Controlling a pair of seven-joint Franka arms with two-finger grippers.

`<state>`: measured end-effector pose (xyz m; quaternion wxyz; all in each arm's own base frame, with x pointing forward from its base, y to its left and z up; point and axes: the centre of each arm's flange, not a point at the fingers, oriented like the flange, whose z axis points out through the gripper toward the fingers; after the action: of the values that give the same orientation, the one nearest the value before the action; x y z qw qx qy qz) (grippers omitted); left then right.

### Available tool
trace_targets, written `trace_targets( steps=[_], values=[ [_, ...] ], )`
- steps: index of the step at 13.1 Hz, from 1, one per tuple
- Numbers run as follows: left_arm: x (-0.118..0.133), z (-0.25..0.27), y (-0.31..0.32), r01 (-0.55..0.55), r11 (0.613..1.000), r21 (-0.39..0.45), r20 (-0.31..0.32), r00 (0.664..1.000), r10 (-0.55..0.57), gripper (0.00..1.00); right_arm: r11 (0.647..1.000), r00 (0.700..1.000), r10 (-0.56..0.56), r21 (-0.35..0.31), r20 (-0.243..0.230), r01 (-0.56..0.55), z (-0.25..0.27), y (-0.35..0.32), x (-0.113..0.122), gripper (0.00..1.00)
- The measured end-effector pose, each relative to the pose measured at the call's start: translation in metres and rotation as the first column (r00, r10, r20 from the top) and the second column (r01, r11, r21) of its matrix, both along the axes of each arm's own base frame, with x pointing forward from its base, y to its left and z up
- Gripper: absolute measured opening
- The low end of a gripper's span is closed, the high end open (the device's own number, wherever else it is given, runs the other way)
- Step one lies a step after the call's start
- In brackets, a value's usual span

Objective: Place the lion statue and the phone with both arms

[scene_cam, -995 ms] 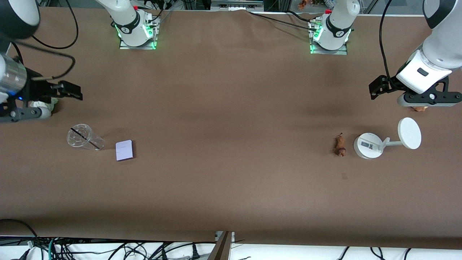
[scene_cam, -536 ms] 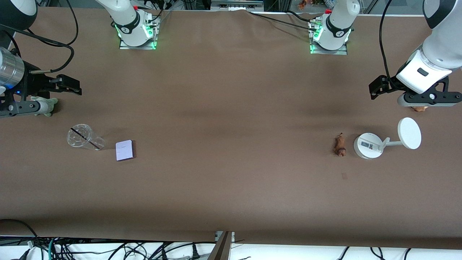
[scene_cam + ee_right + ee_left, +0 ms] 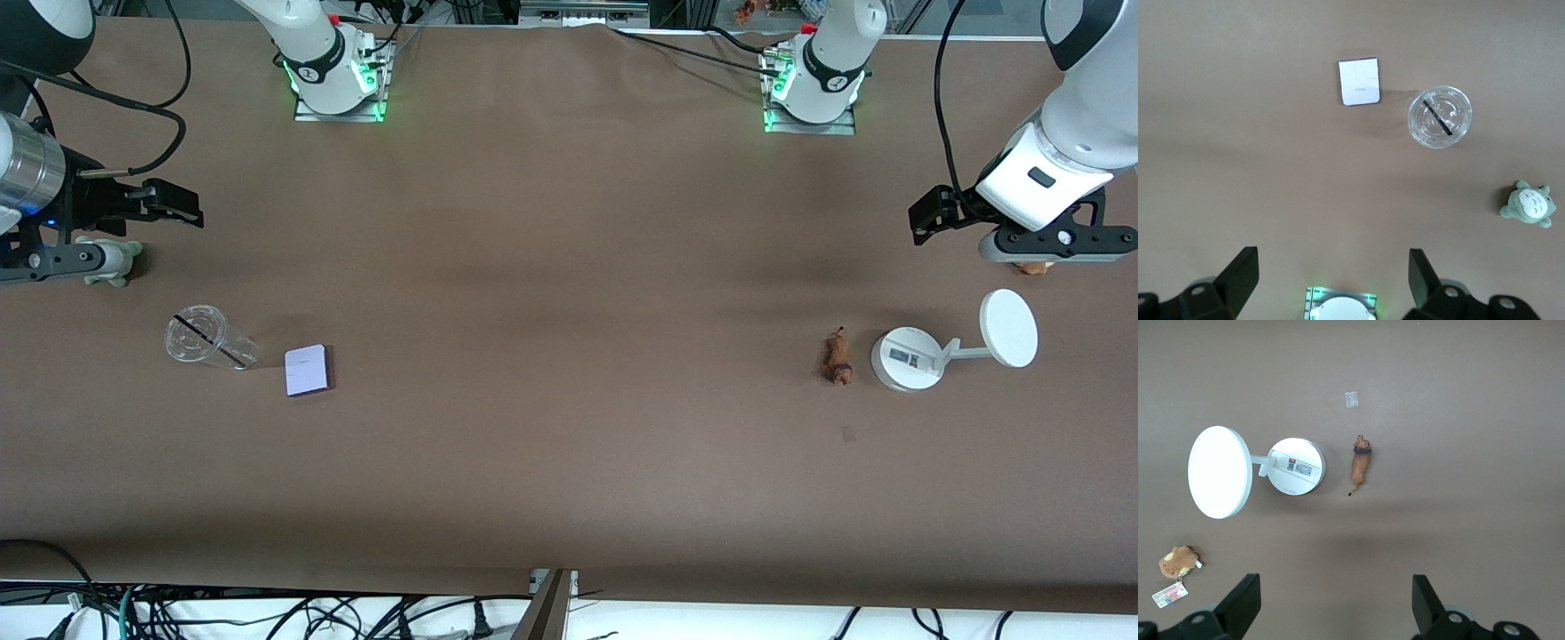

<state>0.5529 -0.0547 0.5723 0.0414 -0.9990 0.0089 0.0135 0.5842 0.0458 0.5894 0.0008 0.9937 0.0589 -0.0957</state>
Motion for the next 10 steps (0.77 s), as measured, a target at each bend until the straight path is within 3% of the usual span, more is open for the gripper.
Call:
trace_targets(
  steps=[5,10],
  values=[
    [0.000,0.000,0.000,0.000,1.000,0.000,0.000,1.000,0.000,1.00,1.000,1.000,-0.001,0.005,0.012,0.001,-0.011,-0.005,-0.038,1.00],
    [0.000,0.000,0.000,0.000,1.000,0.000,0.000,1.000,0.000,1.00,1.000,1.000,-0.004,0.006,0.012,0.004,-0.014,-0.006,-0.042,1.00]
  ],
)
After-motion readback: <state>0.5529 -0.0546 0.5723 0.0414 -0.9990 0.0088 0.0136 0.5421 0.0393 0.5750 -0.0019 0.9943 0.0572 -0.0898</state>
